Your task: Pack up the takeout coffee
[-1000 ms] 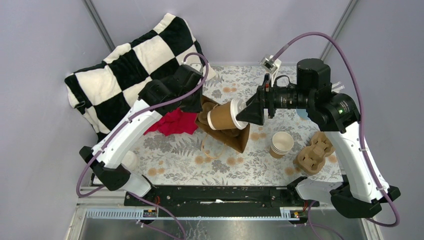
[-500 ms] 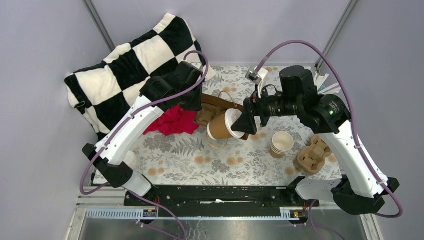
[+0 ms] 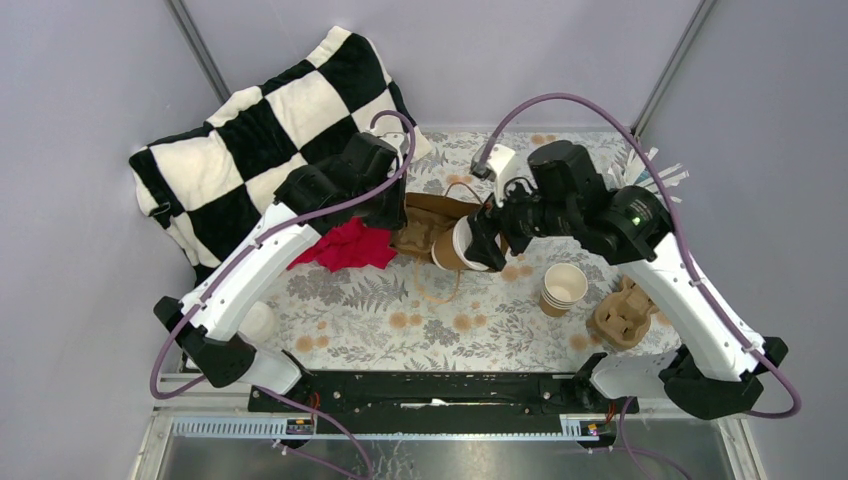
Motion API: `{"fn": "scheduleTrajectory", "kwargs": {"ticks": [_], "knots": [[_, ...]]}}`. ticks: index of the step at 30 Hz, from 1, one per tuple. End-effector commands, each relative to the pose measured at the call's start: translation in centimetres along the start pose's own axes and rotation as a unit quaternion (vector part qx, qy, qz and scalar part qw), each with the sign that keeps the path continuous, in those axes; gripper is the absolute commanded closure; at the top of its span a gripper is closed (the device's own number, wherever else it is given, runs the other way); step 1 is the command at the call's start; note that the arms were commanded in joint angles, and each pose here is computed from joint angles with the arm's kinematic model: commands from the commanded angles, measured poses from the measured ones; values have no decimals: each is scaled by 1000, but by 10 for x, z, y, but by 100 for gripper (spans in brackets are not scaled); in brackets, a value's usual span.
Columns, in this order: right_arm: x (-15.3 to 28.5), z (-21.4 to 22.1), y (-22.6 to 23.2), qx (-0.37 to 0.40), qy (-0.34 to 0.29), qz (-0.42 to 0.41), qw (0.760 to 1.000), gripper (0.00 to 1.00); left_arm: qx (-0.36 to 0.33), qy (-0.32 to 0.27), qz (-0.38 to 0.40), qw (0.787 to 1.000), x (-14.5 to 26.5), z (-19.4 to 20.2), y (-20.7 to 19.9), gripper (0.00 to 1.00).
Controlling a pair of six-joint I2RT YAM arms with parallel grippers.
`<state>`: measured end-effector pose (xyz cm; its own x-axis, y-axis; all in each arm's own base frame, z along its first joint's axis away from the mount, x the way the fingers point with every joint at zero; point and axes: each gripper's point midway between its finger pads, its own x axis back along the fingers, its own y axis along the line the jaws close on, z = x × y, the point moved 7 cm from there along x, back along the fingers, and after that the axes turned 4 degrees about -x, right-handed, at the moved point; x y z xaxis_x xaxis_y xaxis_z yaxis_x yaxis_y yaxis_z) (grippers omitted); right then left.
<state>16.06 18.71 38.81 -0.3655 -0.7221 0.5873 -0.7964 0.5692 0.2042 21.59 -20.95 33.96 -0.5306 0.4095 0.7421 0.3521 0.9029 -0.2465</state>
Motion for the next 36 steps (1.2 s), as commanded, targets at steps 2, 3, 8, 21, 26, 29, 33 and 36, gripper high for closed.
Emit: {"fn": "scheduleTrajectory", "kwargs": {"ticks": [2, 3, 8, 21, 26, 29, 33, 36], "knots": [[-12, 2, -7, 87, 21, 53, 995, 27, -4, -54, 42, 998, 16, -12, -7, 100], [-14, 0, -8, 97, 16, 55, 994, 27, -5, -54, 42, 998, 17, -11, -6, 100], [-22, -10, -10, 141, 9, 57, 988, 29, -12, -60, 68, 996, 20, 0, -6, 100], [-56, 12, -2, 288, 65, 72, 953, 31, -39, -69, 86, 993, 13, 30, 6, 100], [-68, 18, -2, 330, 86, 89, 936, 31, -52, -67, 86, 993, 9, 44, 13, 100], [-75, 23, -2, 348, 102, 89, 928, 30, -55, -70, 94, 992, 7, 50, 14, 100], [-85, 32, 1, 368, 126, 79, 918, 30, -66, -78, 111, 989, 8, 54, 12, 100], [-92, 39, 3, 374, 132, 73, 915, 30, -75, -91, 107, 987, 8, 56, 15, 100]]}}
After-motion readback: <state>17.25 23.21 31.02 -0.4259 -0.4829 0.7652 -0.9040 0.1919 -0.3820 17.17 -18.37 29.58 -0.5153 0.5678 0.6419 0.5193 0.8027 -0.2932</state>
